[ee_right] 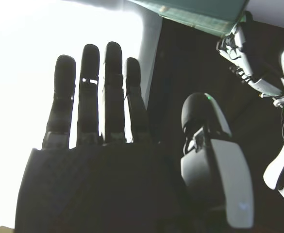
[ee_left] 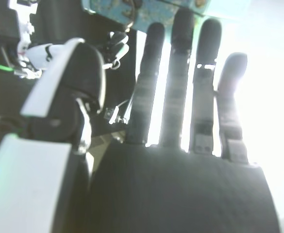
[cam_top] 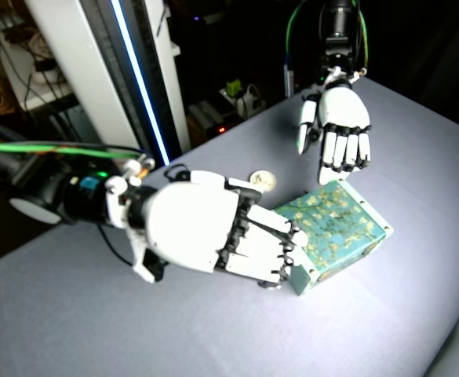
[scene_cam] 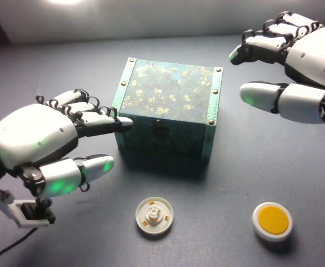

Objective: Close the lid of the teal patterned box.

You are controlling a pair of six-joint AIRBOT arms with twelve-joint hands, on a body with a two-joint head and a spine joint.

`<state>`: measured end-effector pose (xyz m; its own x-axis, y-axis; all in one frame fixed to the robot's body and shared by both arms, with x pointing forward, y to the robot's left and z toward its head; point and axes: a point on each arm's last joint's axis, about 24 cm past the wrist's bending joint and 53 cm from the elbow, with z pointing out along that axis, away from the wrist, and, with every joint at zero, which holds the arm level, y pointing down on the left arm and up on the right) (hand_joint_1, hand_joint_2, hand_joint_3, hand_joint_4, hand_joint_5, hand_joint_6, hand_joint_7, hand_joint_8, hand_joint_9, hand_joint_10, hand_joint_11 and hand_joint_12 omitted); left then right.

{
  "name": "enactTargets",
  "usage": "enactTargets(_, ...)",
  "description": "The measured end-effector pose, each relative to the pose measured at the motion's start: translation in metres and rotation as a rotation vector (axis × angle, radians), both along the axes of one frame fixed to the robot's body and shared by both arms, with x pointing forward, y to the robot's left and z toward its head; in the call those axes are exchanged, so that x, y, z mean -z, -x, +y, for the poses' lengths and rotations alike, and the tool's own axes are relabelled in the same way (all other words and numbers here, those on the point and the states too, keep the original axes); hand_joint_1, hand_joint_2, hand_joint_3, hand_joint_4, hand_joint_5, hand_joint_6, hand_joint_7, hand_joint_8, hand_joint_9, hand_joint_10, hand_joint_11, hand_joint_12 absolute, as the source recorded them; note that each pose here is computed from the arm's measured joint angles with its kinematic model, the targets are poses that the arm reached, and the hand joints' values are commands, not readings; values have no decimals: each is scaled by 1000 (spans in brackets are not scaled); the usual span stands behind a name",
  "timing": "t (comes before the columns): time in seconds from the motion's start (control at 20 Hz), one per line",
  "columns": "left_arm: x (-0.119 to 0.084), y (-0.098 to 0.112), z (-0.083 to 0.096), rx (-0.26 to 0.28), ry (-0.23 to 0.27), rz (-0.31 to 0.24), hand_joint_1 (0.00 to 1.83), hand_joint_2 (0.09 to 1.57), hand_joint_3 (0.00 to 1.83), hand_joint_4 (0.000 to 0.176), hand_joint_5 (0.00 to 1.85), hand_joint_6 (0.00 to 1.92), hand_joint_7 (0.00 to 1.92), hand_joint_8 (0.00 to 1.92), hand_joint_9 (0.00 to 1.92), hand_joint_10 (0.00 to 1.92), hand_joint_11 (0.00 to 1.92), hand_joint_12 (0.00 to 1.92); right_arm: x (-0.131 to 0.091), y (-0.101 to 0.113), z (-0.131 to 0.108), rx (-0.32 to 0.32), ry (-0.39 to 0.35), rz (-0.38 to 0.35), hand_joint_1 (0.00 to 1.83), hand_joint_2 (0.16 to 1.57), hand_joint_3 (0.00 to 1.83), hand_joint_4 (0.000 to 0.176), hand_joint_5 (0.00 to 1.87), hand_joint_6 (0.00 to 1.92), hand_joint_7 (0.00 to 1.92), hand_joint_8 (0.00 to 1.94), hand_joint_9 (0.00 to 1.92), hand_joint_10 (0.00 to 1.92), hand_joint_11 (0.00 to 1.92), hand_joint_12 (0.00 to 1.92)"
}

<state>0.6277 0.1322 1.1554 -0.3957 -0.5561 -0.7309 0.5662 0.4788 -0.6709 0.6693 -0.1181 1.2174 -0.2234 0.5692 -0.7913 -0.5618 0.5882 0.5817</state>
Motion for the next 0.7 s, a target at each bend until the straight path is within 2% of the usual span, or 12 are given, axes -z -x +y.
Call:
enactTargets(0.05, -4, 2, 2, -6, 6, -9, 127, 1477, 10, 0, 402, 6, 496, 9, 280, 482, 0, 1519, -1, 3, -4, 3, -2, -4, 37, 1463, 7, 0, 235, 711, 597, 131, 240, 1164, 79, 1820)
enactTargets(0.15, -16, 5, 10, -21, 16, -51, 7, 1463, 1, 39, 205, 18, 173, 4, 48, 212, 0, 818, -9, 11, -19, 21, -10, -30, 54, 1511, 5, 0, 166, 735, 564, 138, 278, 1060, 73, 1747)
enactTargets(0.2, -22, 7, 12, -27, 17, -71, 1, 1483, 4, 9, 131, 33, 94, 16, 31, 93, 0, 408, -15, 16, -25, 27, -18, -44, 65, 1497, 0, 0, 127, 816, 476, 291, 228, 1179, 32, 1824)
enactTargets(0.25, -33, 10, 16, -34, 34, -105, 0, 1470, 0, 28, 78, 14, 32, 17, 5, 18, 0, 81, -22, 22, -32, 34, -25, -66, 39, 1503, 0, 0, 83, 883, 370, 417, 175, 1193, 6, 1840)
enactTargets(0.3, -39, 12, 20, -43, 38, -131, 18, 1466, 5, 33, 62, 4, 18, 3, 0, 3, 0, 174, -27, 27, -36, 37, -32, -86, 86, 1458, 0, 0, 80, 864, 294, 517, 84, 1209, 0, 1834)
enactTargets(0.35, -46, 14, 25, -52, 48, -152, 104, 1456, 0, 11, 50, 2, 3, 0, 0, 0, 0, 96, -30, 30, -40, 39, -35, -98, 69, 1415, 0, 0, 112, 747, 320, 458, 99, 1098, 0, 1782)
enactTargets(0.4, -52, 16, 31, -69, 56, -176, 136, 1442, 0, 0, 26, 5, 0, 0, 0, 0, 0, 18, -35, 35, -44, 42, -41, -116, 44, 1396, 0, 0, 147, 646, 349, 357, 106, 986, 0, 1735)
enactTargets(0.45, -57, 17, 36, -87, 60, -192, 31, 1347, 0, 60, 0, 0, 0, 0, 0, 0, 7, 6, -38, 39, -47, 44, -46, -127, 96, 1461, 9, 0, 70, 361, 170, 90, 9, 616, 0, 1535)
enactTargets(0.5, -58, 18, 40, -97, 62, -202, 31, 1347, 0, 60, 0, 0, 0, 0, 0, 0, 7, 6, -40, 42, -48, 44, -48, -132, 96, 1461, 9, 0, 70, 361, 170, 90, 9, 616, 0, 1535)
enactTargets(0.55, -61, 21, 45, -112, 73, -208, 11, 1308, 0, 86, 0, 0, 0, 0, 0, 0, 0, 0, -44, 49, -51, 41, -51, -147, 127, 1455, 0, 0, 5, 46, 85, 21, 1, 527, 0, 1532)
enactTargets(0.65, -65, 24, 49, -122, 75, -230, 71, 1308, 0, 78, 0, 0, 0, 0, 0, 0, 0, 0, -49, 56, -55, 39, -49, -168, 117, 1404, 0, 1, 0, 8, 39, 6, 0, 420, 0, 1473)
enactTargets(0.7, -72, 26, 51, -125, 82, -259, 167, 1310, 0, 107, 0, 0, 0, 0, 0, 0, 0, 0, -55, 62, -59, 43, -55, -187, 145, 1363, 0, 15, 0, 0, 1, 0, 0, 247, 0, 1270)
